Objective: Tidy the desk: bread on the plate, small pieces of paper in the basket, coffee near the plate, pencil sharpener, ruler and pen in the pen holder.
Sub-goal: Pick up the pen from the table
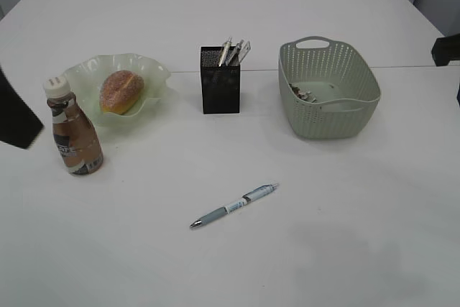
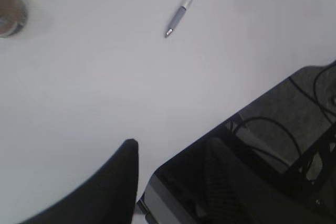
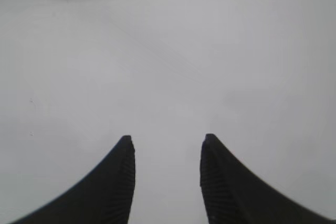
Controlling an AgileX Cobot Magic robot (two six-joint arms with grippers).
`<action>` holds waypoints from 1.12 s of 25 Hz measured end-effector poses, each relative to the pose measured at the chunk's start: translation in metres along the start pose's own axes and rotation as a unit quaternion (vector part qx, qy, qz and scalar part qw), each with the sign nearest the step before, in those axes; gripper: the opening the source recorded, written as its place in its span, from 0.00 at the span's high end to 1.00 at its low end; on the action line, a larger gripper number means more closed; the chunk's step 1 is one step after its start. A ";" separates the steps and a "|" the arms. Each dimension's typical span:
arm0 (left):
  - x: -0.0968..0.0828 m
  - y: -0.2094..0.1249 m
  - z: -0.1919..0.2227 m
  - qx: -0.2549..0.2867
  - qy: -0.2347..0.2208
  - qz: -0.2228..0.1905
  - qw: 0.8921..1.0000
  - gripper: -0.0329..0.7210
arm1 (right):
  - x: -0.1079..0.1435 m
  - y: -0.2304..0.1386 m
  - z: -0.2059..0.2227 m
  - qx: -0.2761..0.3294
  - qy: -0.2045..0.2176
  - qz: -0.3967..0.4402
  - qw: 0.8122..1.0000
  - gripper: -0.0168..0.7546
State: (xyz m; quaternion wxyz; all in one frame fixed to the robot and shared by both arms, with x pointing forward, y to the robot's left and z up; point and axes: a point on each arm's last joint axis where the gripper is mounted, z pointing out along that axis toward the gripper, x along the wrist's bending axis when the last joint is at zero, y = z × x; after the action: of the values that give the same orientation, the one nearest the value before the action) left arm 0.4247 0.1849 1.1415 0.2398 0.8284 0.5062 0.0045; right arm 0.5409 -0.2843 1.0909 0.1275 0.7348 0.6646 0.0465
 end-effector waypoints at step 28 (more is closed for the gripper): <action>-0.051 0.128 0.212 0.151 0.048 0.210 0.965 0.47 | -0.006 -0.002 0.006 0.002 -0.039 -0.015 0.999 0.58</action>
State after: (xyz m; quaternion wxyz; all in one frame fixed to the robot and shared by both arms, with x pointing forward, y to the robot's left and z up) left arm 0.5597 0.0111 1.0170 0.0815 0.9416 0.3261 0.0180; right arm 0.5396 -0.2913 1.0852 0.1526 0.7260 0.6704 0.0144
